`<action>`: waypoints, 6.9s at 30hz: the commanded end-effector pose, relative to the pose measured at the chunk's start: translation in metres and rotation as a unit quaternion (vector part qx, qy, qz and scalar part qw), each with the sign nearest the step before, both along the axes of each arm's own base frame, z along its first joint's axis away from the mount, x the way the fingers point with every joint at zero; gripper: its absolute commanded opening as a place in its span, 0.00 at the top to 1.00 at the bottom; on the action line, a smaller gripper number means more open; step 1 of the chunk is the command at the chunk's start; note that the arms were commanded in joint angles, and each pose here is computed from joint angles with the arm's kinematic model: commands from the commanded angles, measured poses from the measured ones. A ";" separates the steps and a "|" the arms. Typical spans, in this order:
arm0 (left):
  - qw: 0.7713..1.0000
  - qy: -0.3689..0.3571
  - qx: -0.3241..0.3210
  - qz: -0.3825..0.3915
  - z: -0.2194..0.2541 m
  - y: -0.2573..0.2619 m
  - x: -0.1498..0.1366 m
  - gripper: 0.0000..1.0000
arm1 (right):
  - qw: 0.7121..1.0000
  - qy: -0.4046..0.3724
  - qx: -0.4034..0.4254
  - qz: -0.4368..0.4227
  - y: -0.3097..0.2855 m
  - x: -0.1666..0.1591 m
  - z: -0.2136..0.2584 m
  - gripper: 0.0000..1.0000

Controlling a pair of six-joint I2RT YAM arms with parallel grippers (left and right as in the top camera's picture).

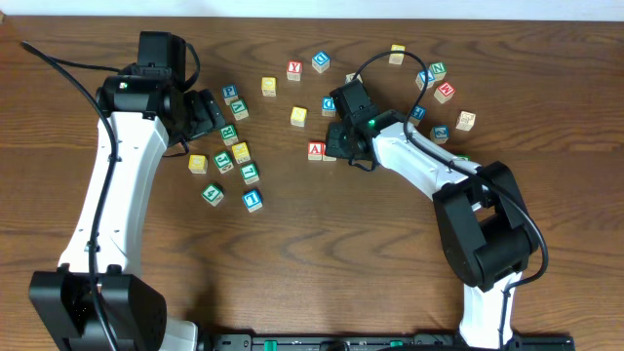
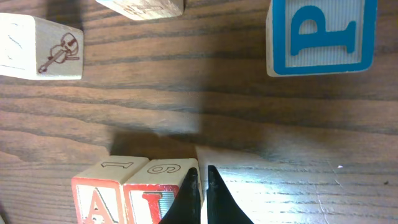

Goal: Spell out AI2

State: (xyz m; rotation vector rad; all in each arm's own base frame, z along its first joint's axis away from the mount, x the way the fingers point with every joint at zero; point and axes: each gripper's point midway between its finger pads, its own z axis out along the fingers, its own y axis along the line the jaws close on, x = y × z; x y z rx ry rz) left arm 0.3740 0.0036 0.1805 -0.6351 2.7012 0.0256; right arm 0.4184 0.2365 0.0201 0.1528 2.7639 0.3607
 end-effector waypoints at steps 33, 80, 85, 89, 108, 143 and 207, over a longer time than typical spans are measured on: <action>1.000 -0.001 0.010 0.001 0.002 0.003 0.001 0.02 | 1.000 0.006 0.002 0.008 0.010 -0.011 0.009 0.98; 1.000 -0.001 0.010 0.001 0.002 0.003 0.001 0.02 | 0.998 0.017 -0.004 0.064 0.028 -0.039 0.017 0.99; 1.000 -0.001 0.010 0.001 0.002 0.003 0.001 0.02 | 0.998 0.017 -0.004 0.065 0.030 -0.036 0.011 0.99; 1.000 -0.001 0.010 0.001 0.002 0.003 0.001 0.02 | 0.998 0.016 -0.003 0.065 0.031 -0.035 0.007 0.98; 1.000 -0.001 0.010 0.001 0.002 0.003 0.001 0.02 | 0.997 0.033 -0.001 0.073 0.034 -0.042 0.000 0.99; 1.000 -0.001 0.010 0.001 0.002 0.003 0.001 0.02 | 0.997 -0.023 0.005 0.071 0.034 -0.028 0.038 0.99; 1.000 -0.001 0.010 0.001 0.002 0.003 0.001 0.02 | 0.999 -0.024 -0.017 -0.016 0.000 -0.013 0.003 0.99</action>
